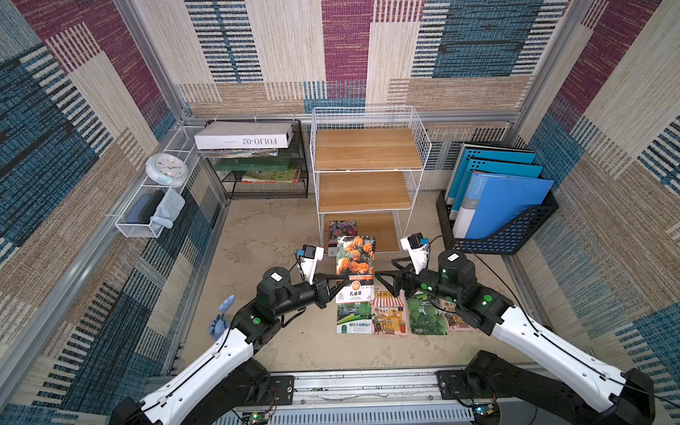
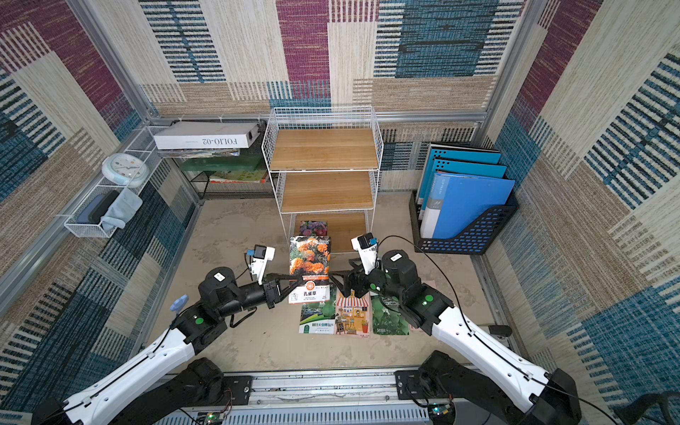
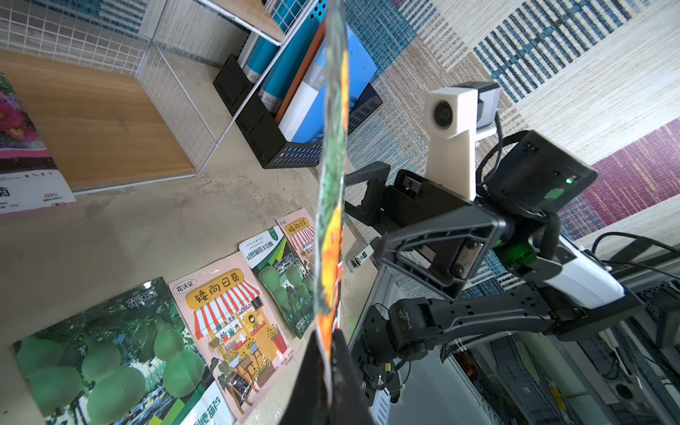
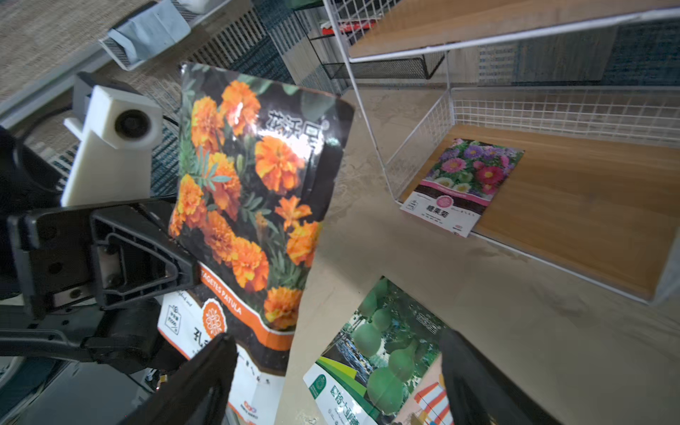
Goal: Take the seed bag off the shelf
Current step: Pick up the seed packet from the shelf.
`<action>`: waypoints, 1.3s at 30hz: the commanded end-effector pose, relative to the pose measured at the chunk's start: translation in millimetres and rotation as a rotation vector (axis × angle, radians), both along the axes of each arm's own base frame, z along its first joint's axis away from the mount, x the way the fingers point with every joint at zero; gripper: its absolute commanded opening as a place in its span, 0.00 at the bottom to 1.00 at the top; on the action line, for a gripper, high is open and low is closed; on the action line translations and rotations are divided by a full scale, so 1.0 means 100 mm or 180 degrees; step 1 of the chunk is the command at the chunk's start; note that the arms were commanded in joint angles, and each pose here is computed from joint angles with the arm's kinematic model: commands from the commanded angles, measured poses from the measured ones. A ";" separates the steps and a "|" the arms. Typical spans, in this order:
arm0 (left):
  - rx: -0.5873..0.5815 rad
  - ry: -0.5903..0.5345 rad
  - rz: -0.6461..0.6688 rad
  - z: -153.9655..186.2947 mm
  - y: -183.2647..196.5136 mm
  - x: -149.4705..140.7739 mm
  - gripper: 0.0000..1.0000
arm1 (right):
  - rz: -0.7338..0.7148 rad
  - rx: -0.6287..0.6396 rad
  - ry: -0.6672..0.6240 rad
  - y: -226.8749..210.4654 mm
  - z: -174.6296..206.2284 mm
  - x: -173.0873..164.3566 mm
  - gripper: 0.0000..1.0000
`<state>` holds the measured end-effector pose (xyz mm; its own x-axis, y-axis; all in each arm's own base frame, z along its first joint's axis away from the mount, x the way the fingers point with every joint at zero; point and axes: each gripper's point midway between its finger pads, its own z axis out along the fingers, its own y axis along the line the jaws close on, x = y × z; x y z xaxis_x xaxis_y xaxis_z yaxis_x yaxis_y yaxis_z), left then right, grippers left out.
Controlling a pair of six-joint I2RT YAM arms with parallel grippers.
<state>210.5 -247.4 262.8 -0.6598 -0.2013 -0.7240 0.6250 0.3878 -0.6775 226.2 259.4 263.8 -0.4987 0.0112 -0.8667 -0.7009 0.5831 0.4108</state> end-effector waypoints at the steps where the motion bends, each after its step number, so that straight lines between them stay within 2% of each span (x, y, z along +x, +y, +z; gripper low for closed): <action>1: -0.0027 -0.0064 -0.0173 0.05 -0.04 -0.07 0.00 | 0.0480 0.0454 -0.0213 0.19 0.38 -0.17 0.88; 5: -0.0151 -0.0108 -0.0321 0.15 -0.10 -0.10 0.00 | 0.0733 0.0519 -0.0285 0.27 0.49 -0.25 0.84; 14: -0.0406 -0.0452 -0.0426 0.61 -0.07 -0.23 0.00 | 0.0902 0.0533 -0.0360 0.30 0.55 -0.29 0.79; 19: -0.0470 -0.0461 -0.0490 0.65 -0.10 -0.23 0.00 | 0.1050 0.0585 -0.0451 0.33 0.64 -0.35 0.77; 24: -0.0453 -0.0423 -0.0472 0.59 -0.11 -0.20 0.00 | 0.1182 0.0648 -0.0607 0.33 0.80 -0.44 0.71; 31: -0.0383 -0.0388 -0.0351 0.52 -0.09 -0.14 0.00 | 0.1320 0.0631 -0.0601 0.38 0.82 -0.47 0.45; 33: -0.0379 -0.0390 -0.0315 0.52 -0.08 -0.13 0.00 | 0.1313 0.0632 -0.0589 0.38 0.81 -0.46 0.19; 35: -0.0376 -0.0396 -0.0297 0.53 -0.08 -0.12 0.00 | 0.1296 0.0629 -0.0590 0.38 0.81 -0.45 0.02; 39: -0.0369 -0.0382 -0.0268 0.52 -0.08 -0.09 0.00 | 0.1268 0.0619 -0.0586 0.37 0.81 -0.43 0.00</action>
